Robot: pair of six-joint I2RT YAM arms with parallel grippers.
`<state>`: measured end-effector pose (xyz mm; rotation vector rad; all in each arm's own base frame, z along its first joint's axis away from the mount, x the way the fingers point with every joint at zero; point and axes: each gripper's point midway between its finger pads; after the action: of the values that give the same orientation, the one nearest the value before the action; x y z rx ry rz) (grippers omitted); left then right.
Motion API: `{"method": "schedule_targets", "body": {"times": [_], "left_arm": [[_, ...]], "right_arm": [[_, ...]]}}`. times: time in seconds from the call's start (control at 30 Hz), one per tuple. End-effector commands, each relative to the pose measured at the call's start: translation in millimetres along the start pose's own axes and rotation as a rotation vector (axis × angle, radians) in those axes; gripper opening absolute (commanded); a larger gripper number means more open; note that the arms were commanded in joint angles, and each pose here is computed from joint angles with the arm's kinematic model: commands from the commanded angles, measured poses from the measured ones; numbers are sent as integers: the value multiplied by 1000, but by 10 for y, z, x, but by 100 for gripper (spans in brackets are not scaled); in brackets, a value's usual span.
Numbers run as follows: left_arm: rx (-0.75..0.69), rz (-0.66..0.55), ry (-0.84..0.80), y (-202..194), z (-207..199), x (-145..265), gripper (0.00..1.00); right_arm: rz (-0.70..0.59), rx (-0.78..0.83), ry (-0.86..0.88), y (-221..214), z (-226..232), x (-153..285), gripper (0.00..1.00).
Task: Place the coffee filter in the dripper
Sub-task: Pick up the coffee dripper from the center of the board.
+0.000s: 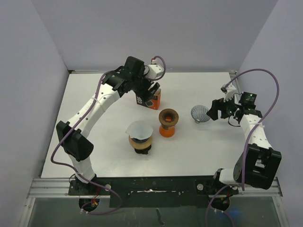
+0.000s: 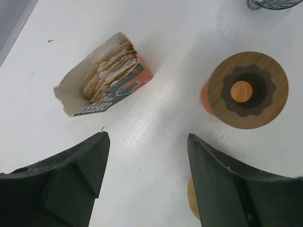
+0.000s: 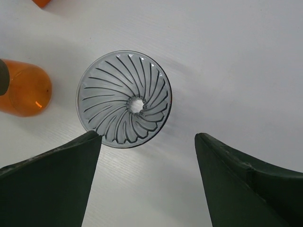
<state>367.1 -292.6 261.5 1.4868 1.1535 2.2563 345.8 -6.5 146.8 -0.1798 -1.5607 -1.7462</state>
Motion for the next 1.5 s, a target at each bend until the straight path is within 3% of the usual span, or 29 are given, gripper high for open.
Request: {"method": "schedule_targets", "body": {"times": [0.0, 0.17, 0.53, 0.83, 1.0, 1.23, 1.47], "left_arm": [[11, -170, 67, 266, 257, 227, 66], [48, -227, 94, 279, 419, 269, 69], [20, -254, 185, 142, 629, 366, 87], [-19, -265, 199, 65, 598, 395, 89], [-25, -257, 211, 56, 628, 390, 89], [-26, -255, 201, 56, 622, 359, 89], [-24, -255, 199, 60, 619, 347, 89]], "right_arm": [[-16, 0, -47, 48, -152, -51, 81], [1, -49, -69, 6, -245, -132, 74], [91, -95, -83, -22, -259, -479, 57], [157, -132, -91, -49, -317, -680, 41], [183, -122, -81, -56, -279, -752, 27], [202, -124, -65, -88, -241, -772, 21], [215, -116, -58, -99, -213, -732, 24]]}}
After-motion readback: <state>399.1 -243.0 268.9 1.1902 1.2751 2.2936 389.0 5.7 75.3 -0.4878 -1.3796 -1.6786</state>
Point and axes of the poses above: each gripper's point midway between its finger pads, its own x axis back along the fingers, its own z axis along the line the jaws close on, y = z × x, and after that the axes turned 8 degrees about -x, right-handed
